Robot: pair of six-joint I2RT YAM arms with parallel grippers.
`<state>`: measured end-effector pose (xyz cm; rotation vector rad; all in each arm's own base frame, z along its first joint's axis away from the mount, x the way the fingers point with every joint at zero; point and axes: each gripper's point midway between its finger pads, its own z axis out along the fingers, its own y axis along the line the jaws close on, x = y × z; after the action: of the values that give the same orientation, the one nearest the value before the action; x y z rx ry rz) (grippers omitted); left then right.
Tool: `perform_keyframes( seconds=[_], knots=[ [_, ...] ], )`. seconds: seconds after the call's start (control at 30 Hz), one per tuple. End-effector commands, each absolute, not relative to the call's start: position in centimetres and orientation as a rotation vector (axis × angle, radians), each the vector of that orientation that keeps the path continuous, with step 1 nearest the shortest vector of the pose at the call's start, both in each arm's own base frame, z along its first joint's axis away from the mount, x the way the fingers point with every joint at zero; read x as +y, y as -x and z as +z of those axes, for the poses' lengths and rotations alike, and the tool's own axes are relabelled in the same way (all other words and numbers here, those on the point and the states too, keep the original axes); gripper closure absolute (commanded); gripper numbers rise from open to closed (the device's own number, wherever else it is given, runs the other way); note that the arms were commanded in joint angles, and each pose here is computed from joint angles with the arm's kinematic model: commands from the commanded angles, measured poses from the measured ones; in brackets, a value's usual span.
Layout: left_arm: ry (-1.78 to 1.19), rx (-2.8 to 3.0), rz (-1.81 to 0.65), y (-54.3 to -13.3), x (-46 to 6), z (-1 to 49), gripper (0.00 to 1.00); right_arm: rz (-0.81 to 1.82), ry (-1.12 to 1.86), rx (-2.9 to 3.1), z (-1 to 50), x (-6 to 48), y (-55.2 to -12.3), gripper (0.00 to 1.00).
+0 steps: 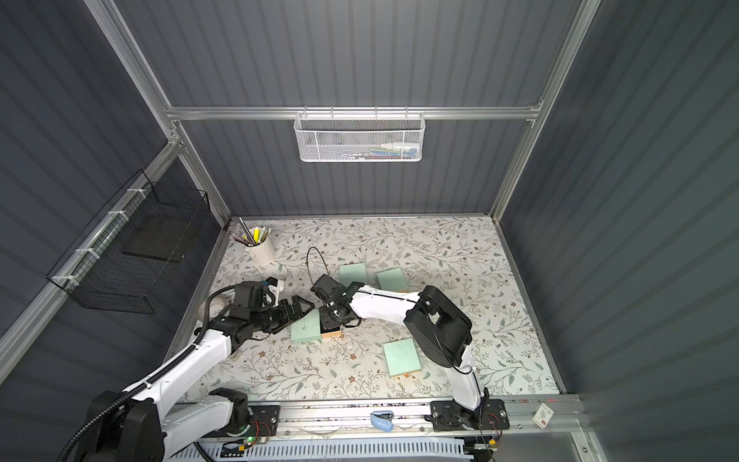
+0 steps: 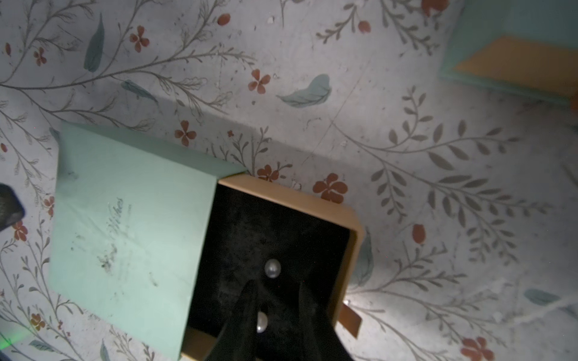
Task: Take out the earrings from the drawer-style jewelry box
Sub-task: Pick up the earring from the drawer.
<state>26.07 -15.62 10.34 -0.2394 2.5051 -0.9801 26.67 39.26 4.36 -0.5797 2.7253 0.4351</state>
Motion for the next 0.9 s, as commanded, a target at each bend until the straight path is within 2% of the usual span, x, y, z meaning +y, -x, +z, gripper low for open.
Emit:
perform_keyframes(
  seconds=[0.0, 0.87],
  knots=[
    [0.245, 2.519, -0.990, -25.8, -15.6, 9.6, 0.00, 0.437, 0.598, 2.722, 4.6, 39.7, -26.8, 0.74],
    [0.259, 2.546, -0.953, -25.5, -15.2, 8.3, 0.00, 0.346, 0.578, 2.739, 2.6, 39.7, -27.8, 0.80]
  ],
)
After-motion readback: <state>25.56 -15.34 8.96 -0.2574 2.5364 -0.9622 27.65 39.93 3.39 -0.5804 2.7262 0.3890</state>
